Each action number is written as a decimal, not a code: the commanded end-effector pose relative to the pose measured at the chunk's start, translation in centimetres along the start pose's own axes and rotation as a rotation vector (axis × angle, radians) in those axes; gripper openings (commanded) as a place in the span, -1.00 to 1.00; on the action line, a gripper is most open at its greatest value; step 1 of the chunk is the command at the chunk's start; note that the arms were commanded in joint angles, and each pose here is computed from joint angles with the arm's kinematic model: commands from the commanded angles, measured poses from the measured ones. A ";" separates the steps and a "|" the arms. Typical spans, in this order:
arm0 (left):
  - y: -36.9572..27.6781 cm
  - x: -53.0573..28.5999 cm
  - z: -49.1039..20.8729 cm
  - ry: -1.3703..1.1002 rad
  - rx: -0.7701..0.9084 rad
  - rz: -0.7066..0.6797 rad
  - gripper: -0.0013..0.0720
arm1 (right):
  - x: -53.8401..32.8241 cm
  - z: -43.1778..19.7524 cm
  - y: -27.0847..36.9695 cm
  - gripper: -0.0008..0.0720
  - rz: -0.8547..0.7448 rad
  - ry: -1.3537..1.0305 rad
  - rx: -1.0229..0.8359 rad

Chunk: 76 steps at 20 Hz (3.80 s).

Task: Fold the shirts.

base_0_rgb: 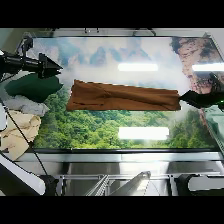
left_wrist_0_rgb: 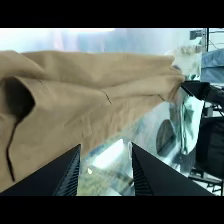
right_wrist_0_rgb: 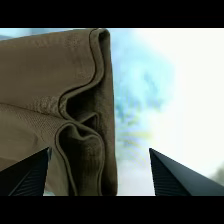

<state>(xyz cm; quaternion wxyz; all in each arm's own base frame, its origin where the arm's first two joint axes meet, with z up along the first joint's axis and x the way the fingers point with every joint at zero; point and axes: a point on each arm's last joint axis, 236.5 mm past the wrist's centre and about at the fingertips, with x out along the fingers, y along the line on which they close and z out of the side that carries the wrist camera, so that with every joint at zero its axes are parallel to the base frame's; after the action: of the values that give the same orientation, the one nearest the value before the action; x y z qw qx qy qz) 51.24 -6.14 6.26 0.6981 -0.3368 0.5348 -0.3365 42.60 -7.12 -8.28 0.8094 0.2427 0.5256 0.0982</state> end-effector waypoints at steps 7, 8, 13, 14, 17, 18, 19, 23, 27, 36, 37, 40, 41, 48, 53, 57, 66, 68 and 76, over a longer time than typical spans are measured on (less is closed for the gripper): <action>-7.5 6.1 -6.9 0.188 0.176 -0.057 -0.05 | 4.8 -1.7 2.9 0.34 0.161 0.109 0.095; -8.5 7.6 -7.5 0.200 0.202 -0.060 -0.05 | 5.1 -1.8 3.5 0.33 0.186 0.127 0.099; -10.8 17.5 -9.6 0.224 0.311 -0.012 -0.95 | 5.5 -2.1 5.1 -0.94 0.267 0.183 0.099; -10.0 19.5 -9.4 0.204 0.331 0.037 -0.95 | 4.8 -2.0 5.6 -0.94 0.290 0.192 0.071; -7.3 24.7 -9.0 0.156 0.308 0.138 -0.95 | 1.7 -0.9 6.6 -0.94 0.330 0.180 0.039; -6.5 26.3 -9.5 0.164 0.284 0.142 -0.95 | 0.3 -0.3 6.8 -0.94 0.337 0.166 0.024; -5.5 27.8 -10.3 0.179 0.254 0.152 -0.95 | -1.3 0.2 7.2 -0.94 0.348 0.154 0.008; -4.6 33.0 -12.1 0.232 0.230 0.152 -0.95 | -7.3 1.0 11.5 -0.94 0.473 0.121 -0.057; -5.9 37.0 -10.9 0.193 0.194 0.135 -0.95 | -12.0 0.9 18.5 -0.94 0.698 0.093 -0.127; -15.5 34.5 -10.0 0.196 -0.007 -0.388 -0.95 | -11.6 -0.3 28.1 -0.94 0.840 0.112 -0.227; -19.5 31.0 -8.8 0.186 -0.006 -0.557 -0.95 | -10.9 -0.2 29.0 -0.94 0.832 0.107 -0.233; -30.0 15.3 -5.3 0.125 0.059 -1.079 -0.95 | -7.4 0.6 32.5 -0.94 0.775 0.040 -0.237; -32.1 9.8 -4.7 0.097 0.101 -1.220 -0.95 | -5.8 0.9 34.1 -0.94 0.747 0.006 -0.236; -36.7 -9.0 -9.1 0.018 0.564 -1.332 -0.95 | 9.7 -3.8 47.9 -0.94 0.667 -0.039 -0.309; -37.2 -11.1 -10.8 0.020 0.656 -1.296 -0.95 | 17.5 -13.2 53.7 -0.24 0.802 0.263 -0.346; -36.5 -10.8 -10.8 0.035 0.626 -1.302 -0.95 | 13.4 -10.6 50.8 -0.93 0.855 0.359 -0.336; -27.1 -3.4 -12.4 0.088 0.480 -0.833 -0.96 | -3.6 -0.5 35.7 -0.94 0.426 0.255 -0.426; -23.7 -3.5 -13.1 -0.002 0.426 -0.717 -0.96 | -5.7 -0.6 30.0 -0.94 0.242 0.188 -0.357; -8.5 -2.4 -15.8 -0.243 0.039 -0.323 -0.95 | 5.0 -5.7 18.7 0.49 0.125 0.109 -0.131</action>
<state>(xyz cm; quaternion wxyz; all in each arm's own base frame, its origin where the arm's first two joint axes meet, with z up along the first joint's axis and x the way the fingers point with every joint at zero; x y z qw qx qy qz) 35.59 -12.42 14.97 0.6806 -0.4287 0.3630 -0.4704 40.91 13.06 -0.26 0.7795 0.2150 0.5488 0.2122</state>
